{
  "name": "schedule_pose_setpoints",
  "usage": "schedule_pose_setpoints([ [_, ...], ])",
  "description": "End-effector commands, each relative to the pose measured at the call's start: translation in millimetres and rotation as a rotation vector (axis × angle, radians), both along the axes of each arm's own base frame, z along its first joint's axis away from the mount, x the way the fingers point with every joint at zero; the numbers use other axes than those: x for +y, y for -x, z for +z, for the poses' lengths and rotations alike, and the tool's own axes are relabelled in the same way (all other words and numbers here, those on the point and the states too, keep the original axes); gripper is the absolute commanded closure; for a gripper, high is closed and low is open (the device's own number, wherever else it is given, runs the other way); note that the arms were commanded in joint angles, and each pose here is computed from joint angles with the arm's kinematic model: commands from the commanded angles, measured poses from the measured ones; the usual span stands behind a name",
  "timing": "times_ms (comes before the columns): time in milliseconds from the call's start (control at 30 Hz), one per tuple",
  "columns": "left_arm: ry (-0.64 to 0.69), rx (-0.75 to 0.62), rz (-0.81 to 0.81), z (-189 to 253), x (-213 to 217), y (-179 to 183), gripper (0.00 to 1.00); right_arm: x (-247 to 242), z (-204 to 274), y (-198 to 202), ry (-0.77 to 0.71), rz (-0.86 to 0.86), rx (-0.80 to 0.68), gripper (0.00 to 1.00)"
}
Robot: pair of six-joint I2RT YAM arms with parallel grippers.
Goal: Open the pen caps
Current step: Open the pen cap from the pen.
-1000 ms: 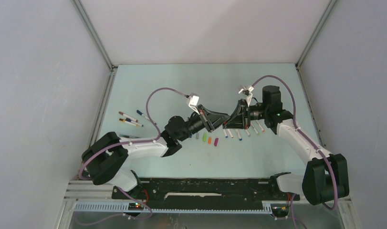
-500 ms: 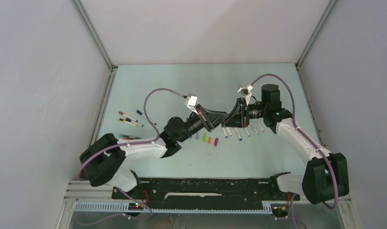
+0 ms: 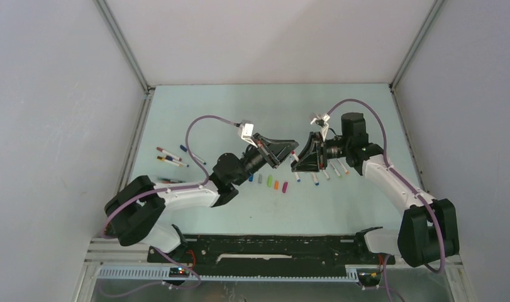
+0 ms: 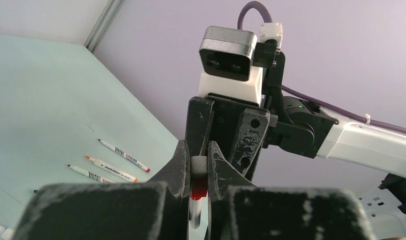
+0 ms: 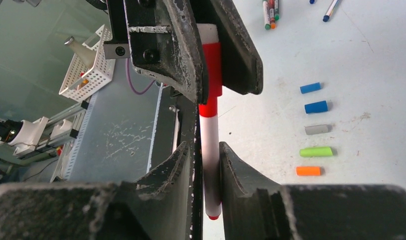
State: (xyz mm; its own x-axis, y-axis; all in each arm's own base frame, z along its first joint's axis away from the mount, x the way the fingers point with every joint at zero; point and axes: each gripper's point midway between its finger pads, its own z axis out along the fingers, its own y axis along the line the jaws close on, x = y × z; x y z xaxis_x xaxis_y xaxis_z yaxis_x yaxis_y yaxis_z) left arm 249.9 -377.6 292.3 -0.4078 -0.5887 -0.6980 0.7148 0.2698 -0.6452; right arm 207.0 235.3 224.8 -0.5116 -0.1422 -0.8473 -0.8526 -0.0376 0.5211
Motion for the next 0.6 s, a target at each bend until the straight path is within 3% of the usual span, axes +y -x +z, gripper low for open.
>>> schedule_pose_setpoints([
  [0, 0.092, -0.1, 0.035, 49, 7, -3, 1.0, 3, 17, -2, -0.025, 0.022, -0.05, 0.68],
  [133, 0.086, -0.098, -0.024, 45, -1, 3, 1.0, 2, 23, -3, -0.033, 0.016, -0.017, 0.6],
  [400, 0.079, -0.091, -0.065, 37, -10, 5, 1.0, -1, 25, -10, -0.027, -0.021, 0.01, 0.64],
  [433, 0.076, -0.091, -0.065, 36, -10, 5, 1.0, -1, 25, -10, -0.027, -0.021, 0.01, 0.68],
  [467, 0.076, -0.093, -0.065, 37, -11, 5, 1.0, -1, 26, -10, -0.03, -0.02, 0.01, 0.78],
  [500, 0.075, -0.094, -0.062, 37, -10, 5, 1.0, -1, 27, -9, -0.034, -0.012, 0.01, 0.97],
  [567, 0.075, -0.098, -0.04, 39, -7, 1, 1.0, 0, 28, -7, -0.035, -0.007, 0.023, 1.0],
])
